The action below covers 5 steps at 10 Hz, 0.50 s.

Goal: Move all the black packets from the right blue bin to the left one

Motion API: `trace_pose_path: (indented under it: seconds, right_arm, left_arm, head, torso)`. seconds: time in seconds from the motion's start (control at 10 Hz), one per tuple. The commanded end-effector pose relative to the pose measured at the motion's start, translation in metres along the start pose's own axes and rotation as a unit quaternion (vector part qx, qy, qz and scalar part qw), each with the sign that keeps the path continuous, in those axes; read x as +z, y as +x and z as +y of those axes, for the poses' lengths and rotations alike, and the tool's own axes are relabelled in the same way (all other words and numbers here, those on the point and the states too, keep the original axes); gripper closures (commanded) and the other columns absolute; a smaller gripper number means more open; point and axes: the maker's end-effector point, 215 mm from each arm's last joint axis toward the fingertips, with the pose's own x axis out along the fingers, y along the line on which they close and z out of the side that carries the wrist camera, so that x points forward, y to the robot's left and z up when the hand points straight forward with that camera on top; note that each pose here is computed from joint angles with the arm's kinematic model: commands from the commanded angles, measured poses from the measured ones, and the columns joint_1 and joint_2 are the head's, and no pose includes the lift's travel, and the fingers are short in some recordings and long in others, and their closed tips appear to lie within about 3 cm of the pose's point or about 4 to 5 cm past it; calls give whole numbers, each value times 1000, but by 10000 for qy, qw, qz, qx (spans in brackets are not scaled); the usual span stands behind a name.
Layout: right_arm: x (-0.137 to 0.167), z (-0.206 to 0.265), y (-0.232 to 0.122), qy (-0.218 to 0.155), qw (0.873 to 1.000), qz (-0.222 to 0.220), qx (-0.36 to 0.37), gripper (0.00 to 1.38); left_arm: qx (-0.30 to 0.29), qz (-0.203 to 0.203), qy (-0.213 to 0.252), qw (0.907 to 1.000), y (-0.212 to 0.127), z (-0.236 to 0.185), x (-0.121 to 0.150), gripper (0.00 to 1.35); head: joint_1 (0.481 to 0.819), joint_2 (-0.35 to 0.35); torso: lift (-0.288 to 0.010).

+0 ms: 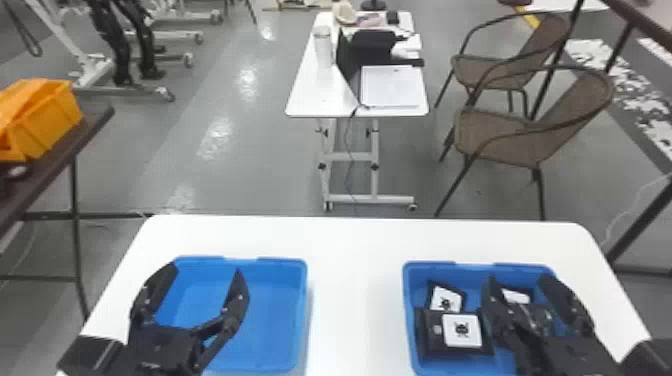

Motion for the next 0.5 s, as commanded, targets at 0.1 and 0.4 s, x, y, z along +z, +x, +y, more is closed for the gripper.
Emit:
trace_pose_path:
  seconds: [0.1, 0.4]
  right_arm:
    - [0, 0, 0, -6, 10000, 2, 0, 338]
    - [-1, 0, 0, 4, 10000, 16, -2, 338]
  left_arm:
    - [4, 0, -7, 10000, 0, 0, 0, 108]
    - [4, -8, -5, 10000, 0, 0, 0, 108]
  head:
    - [695, 73]
    - [695, 73]
  torso:
    - [0]
    - [0]
